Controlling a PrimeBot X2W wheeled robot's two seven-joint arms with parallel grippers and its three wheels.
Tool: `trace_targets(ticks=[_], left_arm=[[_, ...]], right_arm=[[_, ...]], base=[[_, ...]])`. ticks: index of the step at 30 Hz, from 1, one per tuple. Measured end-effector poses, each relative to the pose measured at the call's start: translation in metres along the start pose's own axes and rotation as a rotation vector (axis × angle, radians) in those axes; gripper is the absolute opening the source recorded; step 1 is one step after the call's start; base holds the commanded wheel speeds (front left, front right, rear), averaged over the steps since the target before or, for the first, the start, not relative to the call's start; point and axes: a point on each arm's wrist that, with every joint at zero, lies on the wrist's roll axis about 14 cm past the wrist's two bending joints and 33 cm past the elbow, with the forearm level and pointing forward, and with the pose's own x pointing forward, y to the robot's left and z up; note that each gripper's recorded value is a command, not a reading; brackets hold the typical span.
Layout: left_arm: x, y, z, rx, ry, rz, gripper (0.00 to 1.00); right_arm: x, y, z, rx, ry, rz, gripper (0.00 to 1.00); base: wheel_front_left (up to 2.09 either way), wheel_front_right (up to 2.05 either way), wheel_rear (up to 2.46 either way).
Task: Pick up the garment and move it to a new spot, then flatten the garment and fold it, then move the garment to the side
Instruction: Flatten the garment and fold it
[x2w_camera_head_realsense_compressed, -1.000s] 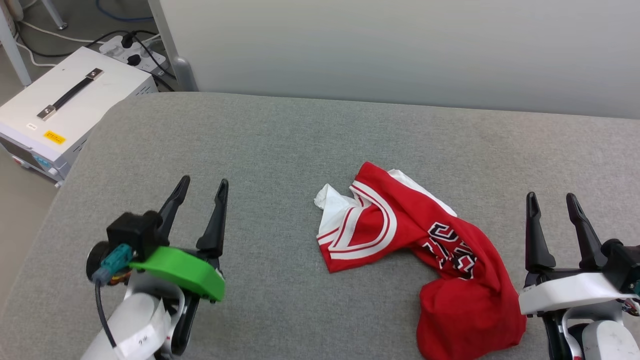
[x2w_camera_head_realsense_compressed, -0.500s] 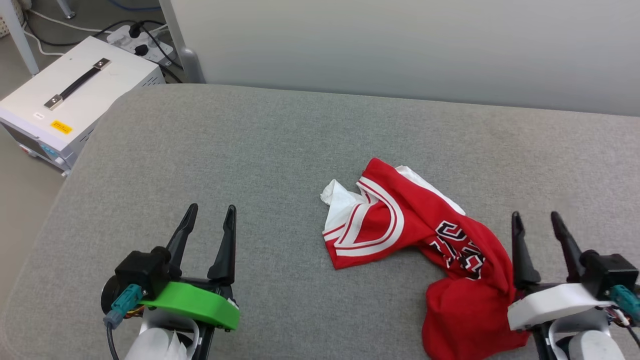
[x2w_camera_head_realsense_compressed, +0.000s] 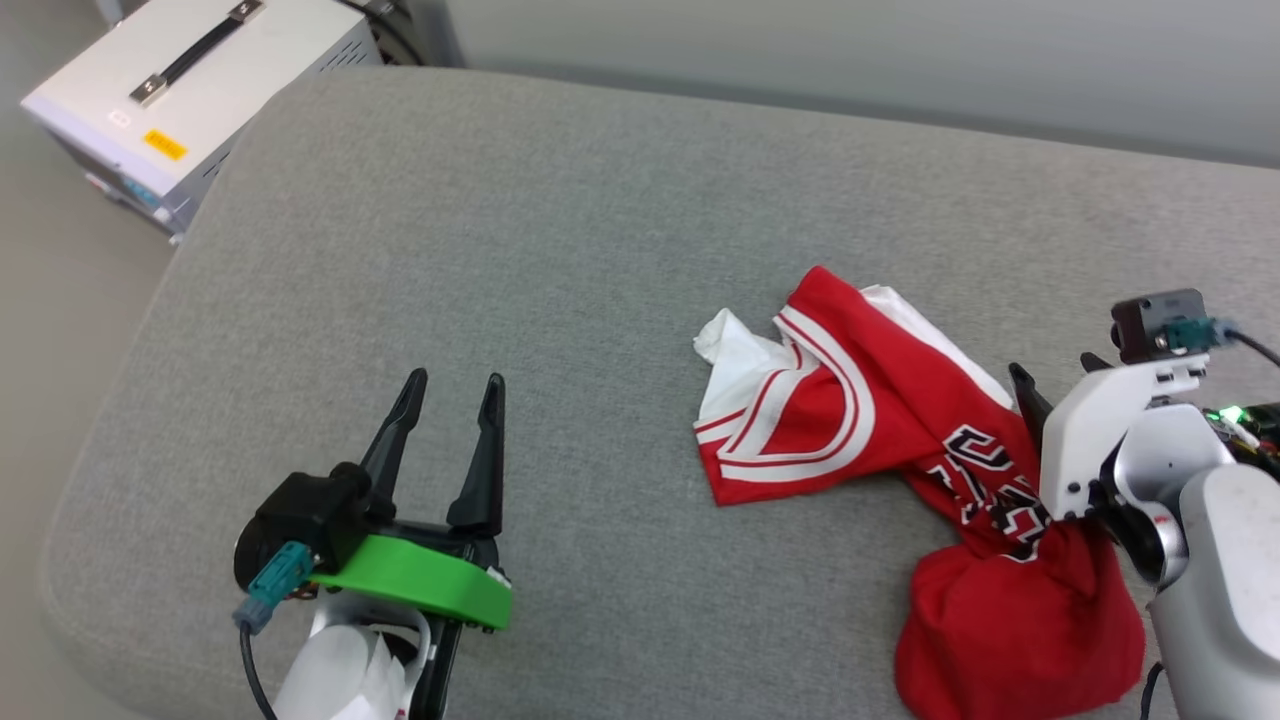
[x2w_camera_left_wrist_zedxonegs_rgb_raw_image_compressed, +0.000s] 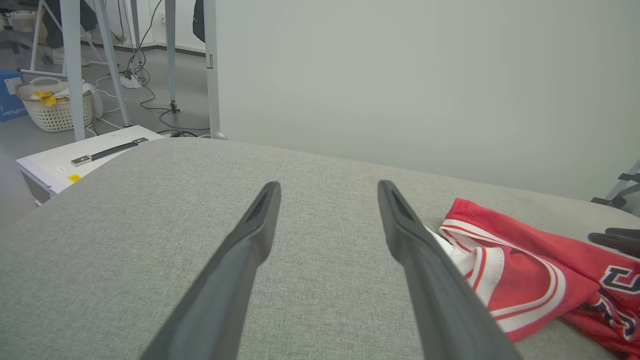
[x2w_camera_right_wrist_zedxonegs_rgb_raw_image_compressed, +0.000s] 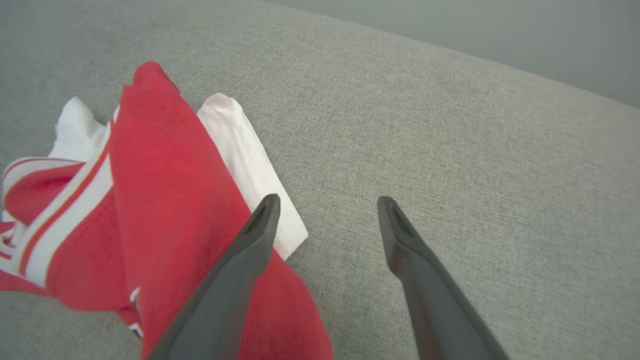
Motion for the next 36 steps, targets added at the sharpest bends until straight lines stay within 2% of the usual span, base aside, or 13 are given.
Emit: trace_targets(ticks=[3, 6, 16, 17, 19, 24, 29, 36], left_arm=[[0.001, 0.002, -0.003, 0.005, 0.010, 0.006, 1.00], [0.000, 0.009, -0.005, 0.011, 0.018, 0.026, 1.00], [-0.003, 0.025, -0.013, 0.022, 0.047, 0.084, 1.00], [-0.003, 0.027, -0.013, 0.023, 0.049, 0.088, 1.00], [-0.004, 0.029, -0.015, 0.024, 0.055, 0.097, 1.00], [-0.003, 0.032, -0.016, 0.024, 0.057, 0.105, 1.00], [0.001, 0.025, -0.015, 0.016, 0.051, 0.079, 1.00], [0.013, 0.003, -0.009, 0.007, 0.025, -0.001, 1.00]], right_arm=[[0.015, 0.010, -0.015, -0.032, 0.146, 0.054, 1.00], [0.026, 0.018, -0.023, -0.059, 0.227, 0.091, 1.00], [0.046, 0.038, -0.057, -0.154, 0.427, 0.192, 1.00], [0.047, 0.039, -0.060, -0.157, 0.438, 0.197, 0.54], [0.049, 0.041, -0.064, -0.168, 0.451, 0.210, 0.00], [0.047, 0.046, -0.065, -0.165, 0.439, 0.228, 0.00], [0.041, 0.034, -0.053, -0.150, 0.378, 0.196, 0.00], [0.007, -0.029, -0.030, -0.108, 0.251, 0.034, 0.00]], base=[[0.00, 0.00, 0.00], [0.00, 0.00, 0.00], [0.00, 0.00, 0.00], [0.00, 0.00, 0.00], [0.00, 0.00, 0.00], [0.00, 0.00, 0.00], [0.00, 0.00, 0.00], [0.00, 0.00, 0.00]])
